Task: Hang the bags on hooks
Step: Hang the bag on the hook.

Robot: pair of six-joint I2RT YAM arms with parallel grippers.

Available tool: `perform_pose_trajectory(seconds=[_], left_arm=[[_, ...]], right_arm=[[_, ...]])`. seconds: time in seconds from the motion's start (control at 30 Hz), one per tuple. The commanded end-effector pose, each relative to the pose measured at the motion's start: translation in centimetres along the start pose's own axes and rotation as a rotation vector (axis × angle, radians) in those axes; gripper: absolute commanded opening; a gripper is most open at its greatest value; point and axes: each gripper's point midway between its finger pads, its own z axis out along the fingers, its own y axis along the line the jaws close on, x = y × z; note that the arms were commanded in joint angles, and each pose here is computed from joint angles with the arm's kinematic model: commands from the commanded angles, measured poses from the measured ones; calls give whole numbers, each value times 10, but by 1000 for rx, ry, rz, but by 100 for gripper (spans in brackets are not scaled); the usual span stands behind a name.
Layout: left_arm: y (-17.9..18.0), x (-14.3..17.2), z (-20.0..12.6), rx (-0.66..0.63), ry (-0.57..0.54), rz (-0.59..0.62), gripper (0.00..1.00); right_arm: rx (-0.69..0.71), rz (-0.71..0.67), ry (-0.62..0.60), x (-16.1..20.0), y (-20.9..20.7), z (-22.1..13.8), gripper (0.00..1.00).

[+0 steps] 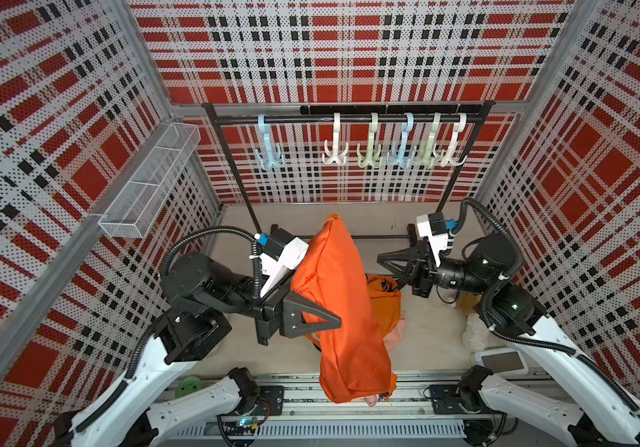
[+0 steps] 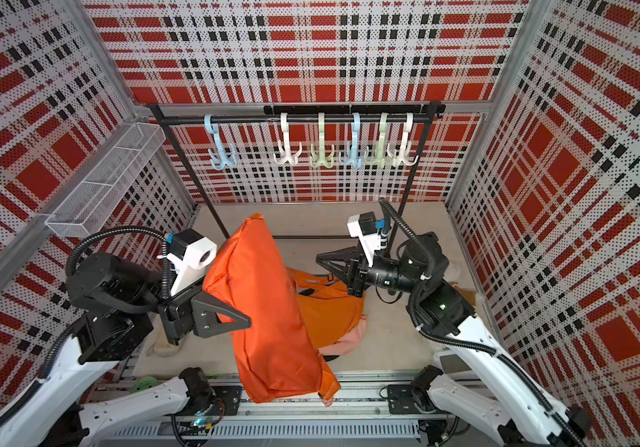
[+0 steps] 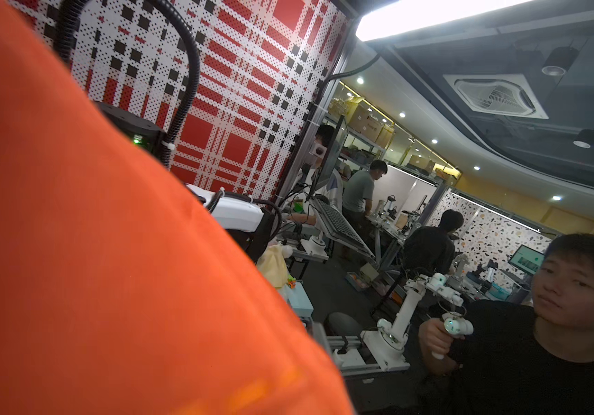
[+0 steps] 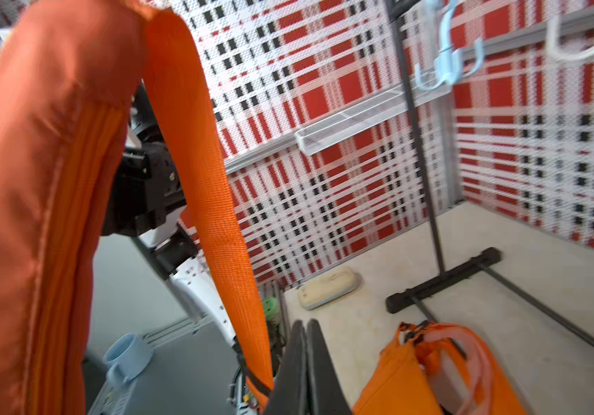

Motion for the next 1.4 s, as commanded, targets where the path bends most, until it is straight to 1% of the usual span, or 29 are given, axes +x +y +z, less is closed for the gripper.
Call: perform_pose_trajectory(seconds=[0.0, 0.03, 0.07, 0.1, 0.23, 0.37, 0.5, 0.67, 0.73, 0.77, 0.8, 0.87, 0.9, 0.97, 1.07, 1.2, 1.37], left_arm=[[-27, -17, -7, 98, -66, 42, 0], [-27, -19, -6, 107, -68, 36, 0], [-27, -20, -5, 113, -66, 31, 0], [-27, -21, -3, 121, -63, 22, 0], [-34, -26, 9, 177, -41, 11, 0], [-36, -26, 17, 205, -34, 10, 0], [-33, -25, 22, 211, -33, 11, 0], [-32, -23, 25, 217, -34, 7, 0], [-31, -23, 25, 215, -36, 7, 0], [-31, -23, 25, 214, -37, 8, 0], [-31, -23, 25, 214, -40, 11, 0], [-31, -22, 25, 213, -40, 9, 0], [-32, -22, 24, 214, -41, 10, 0], [-34, -22, 23, 214, -45, 14, 0], [-37, -21, 18, 212, -55, 22, 0], [-38, -17, 9, 186, -75, 33, 0], [-27, -8, -6, 137, -109, 9, 0]], right_arm=[[-44, -49, 32, -3, 11, -1, 36], [-103, -41, 62, 2, 18, 1, 77], [-153, -37, 84, 7, 25, 3, 91], [-169, -33, 97, 12, 26, 5, 100], [-174, -37, 119, 23, 21, 9, 100], [-233, -24, 142, 29, 24, 19, 100], [-296, -32, 175, 38, 34, 38, 100], [-427, -31, 170, 39, 56, 52, 100], [-456, -36, 178, 43, 65, 60, 99], [-466, -32, 184, 44, 66, 64, 89], [-466, -16, 188, 44, 65, 68, 63], [-437, 8, 178, 42, 60, 74, 0], [-390, 14, 168, 42, 52, 76, 0], [-341, 7, 145, 37, 47, 74, 0], [-188, -1, 86, 24, 28, 65, 0], [32, 8, -18, -1, -5, 36, 0], [340, -45, -119, -22, -35, -11, 0]])
